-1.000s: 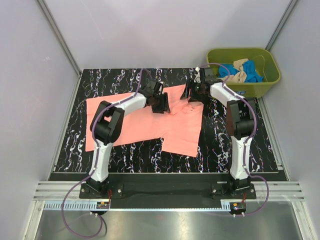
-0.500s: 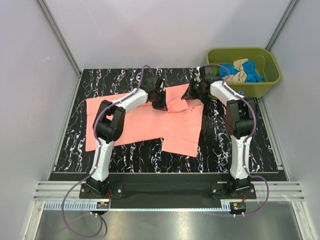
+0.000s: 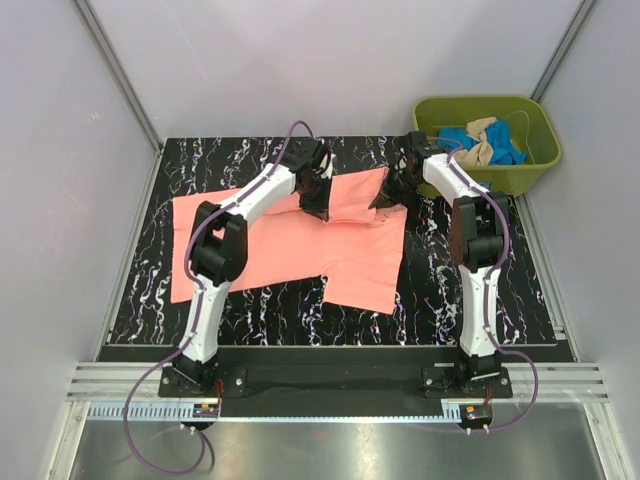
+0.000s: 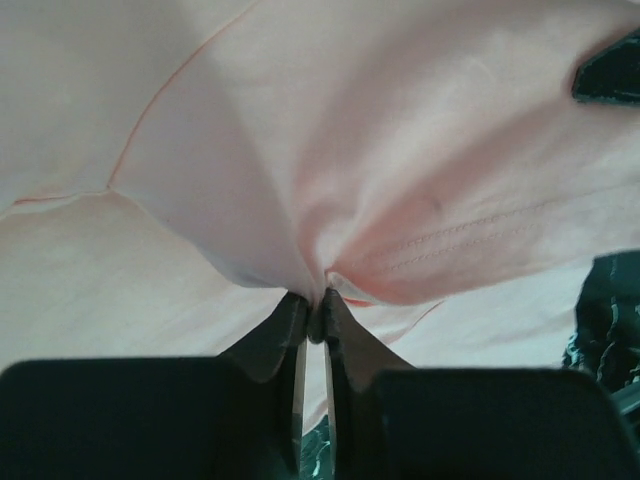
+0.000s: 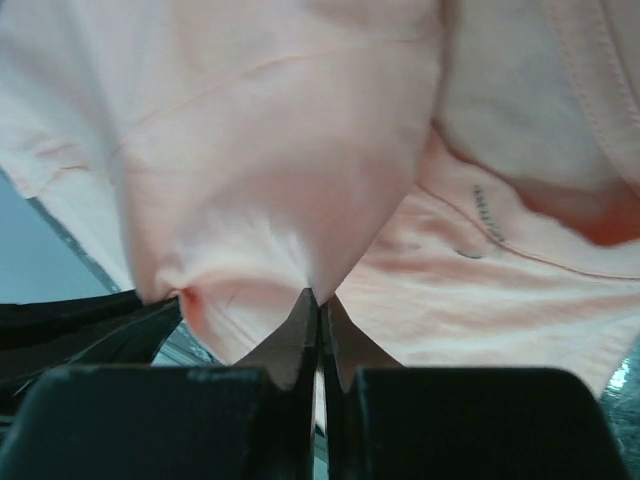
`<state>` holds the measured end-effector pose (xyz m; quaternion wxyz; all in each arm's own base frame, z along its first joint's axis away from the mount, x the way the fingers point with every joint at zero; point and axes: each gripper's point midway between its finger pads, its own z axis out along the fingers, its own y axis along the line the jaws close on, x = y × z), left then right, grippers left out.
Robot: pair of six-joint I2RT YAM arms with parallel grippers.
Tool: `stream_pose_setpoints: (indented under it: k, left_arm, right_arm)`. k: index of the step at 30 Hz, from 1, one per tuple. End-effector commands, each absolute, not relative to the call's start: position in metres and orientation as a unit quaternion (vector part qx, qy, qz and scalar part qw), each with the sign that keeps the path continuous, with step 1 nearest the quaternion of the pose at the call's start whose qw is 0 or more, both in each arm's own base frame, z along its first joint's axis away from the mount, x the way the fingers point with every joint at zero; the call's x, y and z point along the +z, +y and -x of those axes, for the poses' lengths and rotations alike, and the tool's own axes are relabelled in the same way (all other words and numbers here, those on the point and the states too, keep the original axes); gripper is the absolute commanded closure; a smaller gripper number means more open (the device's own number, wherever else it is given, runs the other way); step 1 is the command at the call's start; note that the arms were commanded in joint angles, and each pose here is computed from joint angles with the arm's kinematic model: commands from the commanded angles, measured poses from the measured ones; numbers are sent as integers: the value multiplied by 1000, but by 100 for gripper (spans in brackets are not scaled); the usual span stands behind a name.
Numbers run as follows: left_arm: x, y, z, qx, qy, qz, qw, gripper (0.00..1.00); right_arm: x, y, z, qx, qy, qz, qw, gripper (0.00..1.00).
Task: Fold and stack the t-shirts
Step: Fold the tshirt
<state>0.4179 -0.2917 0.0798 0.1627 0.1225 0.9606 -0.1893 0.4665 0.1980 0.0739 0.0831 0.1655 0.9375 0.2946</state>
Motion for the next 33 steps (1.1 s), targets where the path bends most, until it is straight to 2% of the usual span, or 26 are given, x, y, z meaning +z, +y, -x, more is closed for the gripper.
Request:
stream_pose_setpoints:
  k: [1,2,4,5,6,8,10,13,15,17,21,24,26,33]
  left_arm:
    - [87,-287,-407,-185,958,-167,144,82]
    - [88,-279,-410,-163,961,-167,149,77]
    - [104,-267,-408,-139,961,-172,166,50]
    - [111,-267,-406,-145,957,-178,175,43]
    - [127,-267,-401,-161,949,-186,197,37]
    - [141,-262,-396,-173,945,-187,207,32]
    - [160,-256,-390,-190,938,-180,226,32]
    - [174,-240,-396,-218,930,-148,257,37]
    - [172,-233,-407,-270,918,-124,264,40]
    - [169,-237,-411,-335,906,-99,238,46]
    - [133,-257,-425,-376,902,-67,203,49]
    - [112,-267,-428,-393,900,-10,189,58]
    - [98,-275,-424,-394,902,2,178,61]
    - [67,-294,-419,-378,906,41,187,60]
  right_arm:
    - [64,184,-456,247,954,-155,65,95]
    - [63,180,-455,239,957,-152,66,93]
    - [59,169,-454,208,966,-129,77,85]
    - [63,163,-452,195,969,-122,86,80]
    - [62,152,-453,168,975,-109,101,75]
    - [66,146,-455,154,976,-92,124,73]
    - [78,141,-459,145,974,-79,153,66]
    - [90,149,-470,168,966,-69,182,61]
    - [92,158,-476,185,962,-71,186,59]
    - [93,165,-485,194,958,-73,198,53]
    - [68,168,-495,194,961,-83,181,52]
    - [68,175,-498,212,958,-82,177,53]
    - [72,176,-496,218,956,-84,179,54]
    - [78,180,-475,241,951,-76,177,52]
